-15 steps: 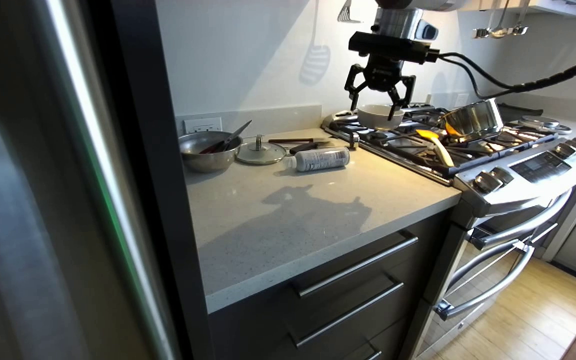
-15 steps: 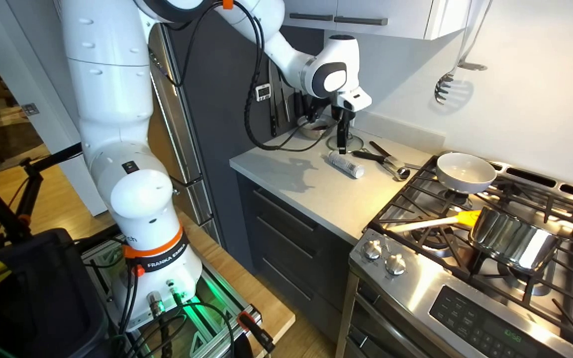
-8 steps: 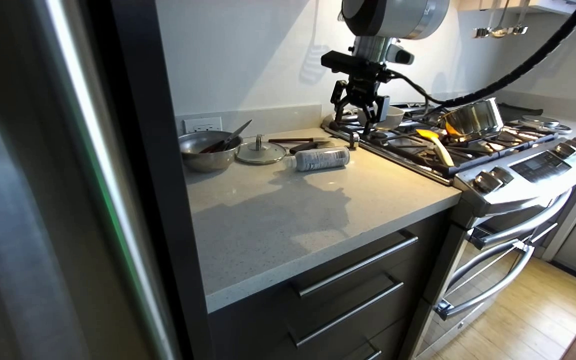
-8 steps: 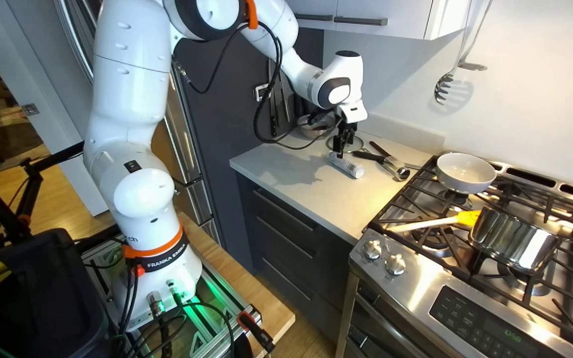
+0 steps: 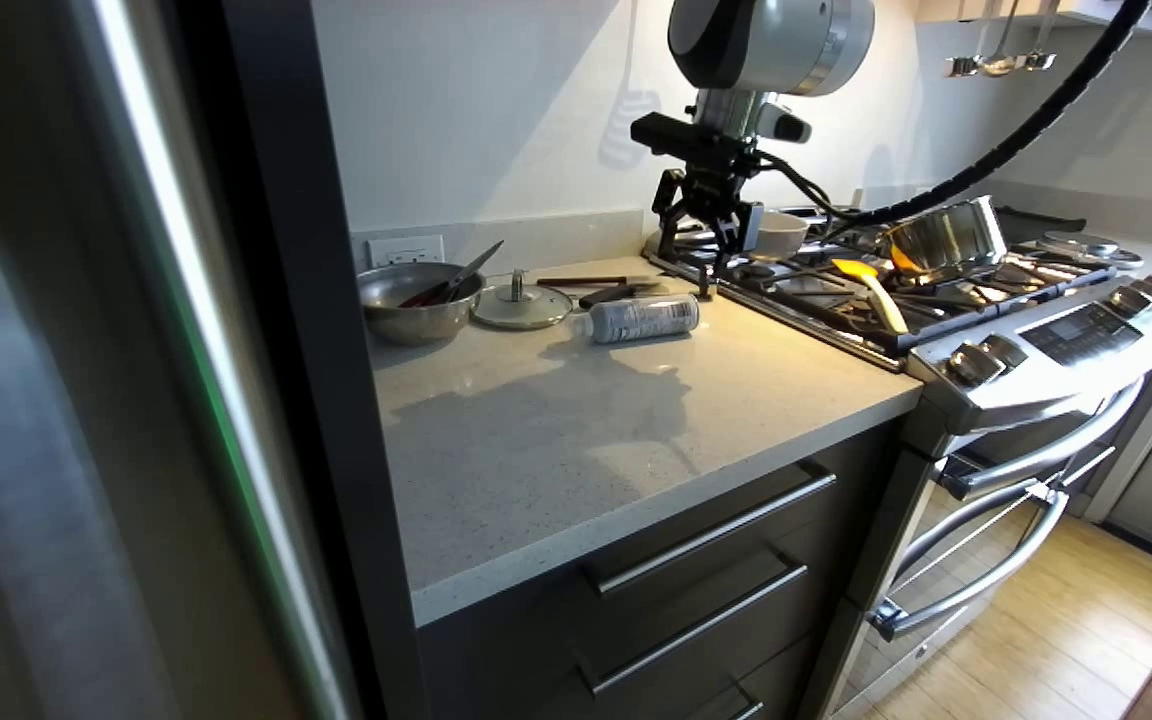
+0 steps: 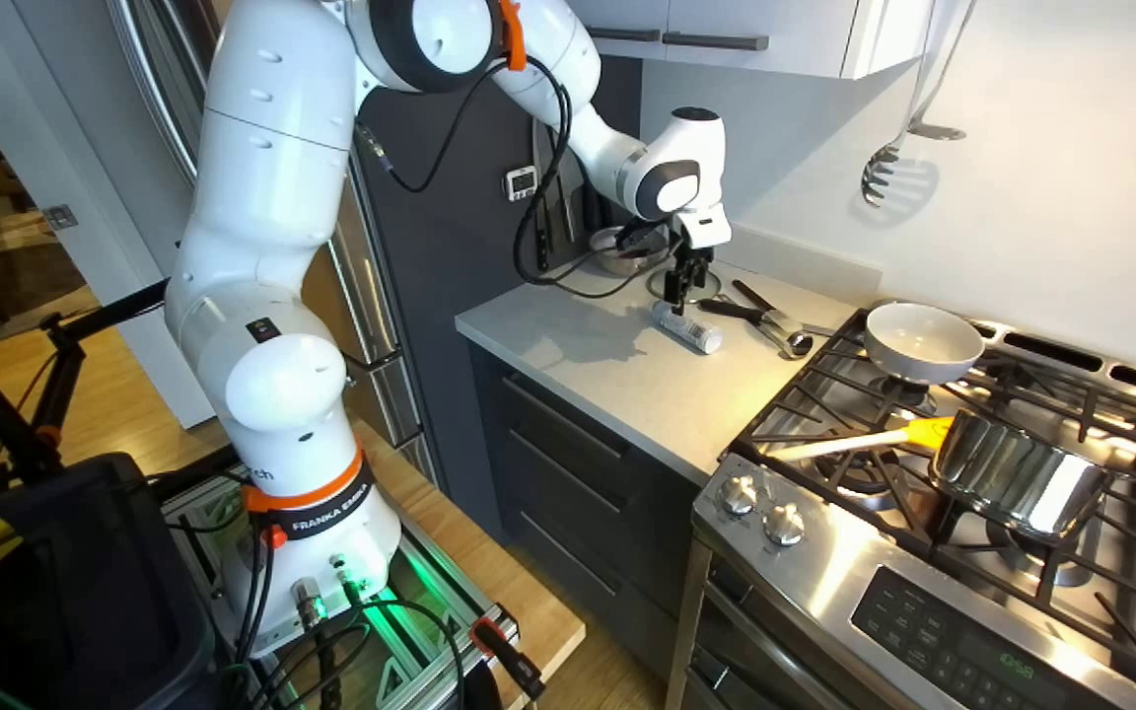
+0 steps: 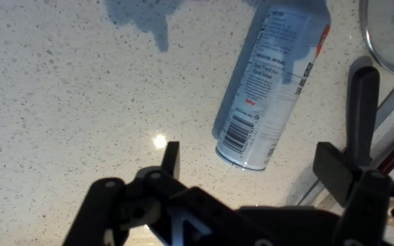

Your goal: Place the bottle on the left upright

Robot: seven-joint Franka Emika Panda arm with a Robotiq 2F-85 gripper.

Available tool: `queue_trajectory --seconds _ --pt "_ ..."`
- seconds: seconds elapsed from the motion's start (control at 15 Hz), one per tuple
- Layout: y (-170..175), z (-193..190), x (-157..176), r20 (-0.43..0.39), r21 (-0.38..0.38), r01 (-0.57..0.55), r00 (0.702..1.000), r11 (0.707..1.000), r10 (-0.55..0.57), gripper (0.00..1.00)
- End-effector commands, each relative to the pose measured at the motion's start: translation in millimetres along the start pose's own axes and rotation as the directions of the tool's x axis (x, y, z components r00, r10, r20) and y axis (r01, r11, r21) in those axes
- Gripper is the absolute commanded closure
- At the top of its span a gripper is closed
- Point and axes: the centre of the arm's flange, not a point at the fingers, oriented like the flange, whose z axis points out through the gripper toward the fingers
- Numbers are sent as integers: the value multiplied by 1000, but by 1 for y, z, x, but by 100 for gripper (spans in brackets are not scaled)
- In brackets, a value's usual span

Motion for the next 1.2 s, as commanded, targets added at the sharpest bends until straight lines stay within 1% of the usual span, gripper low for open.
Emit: queue_trajectory --seconds 0.0,0.13,0.47,0.73,1.07,1.13 --pt "-13 16 -1 37 16 -40 999 999 40 0" --pt "-23 25 -6 79 18 -65 995 998 63 0" --pt "-43 54 -27 128 10 -92 988 996 90 0" --pt "-53 76 -35 139 -1 -106 985 994 105 0" --pt "-63 98 -37 136 5 -140 981 990 138 0" --pt "-64 101 -39 146 1 -144 979 990 142 0"
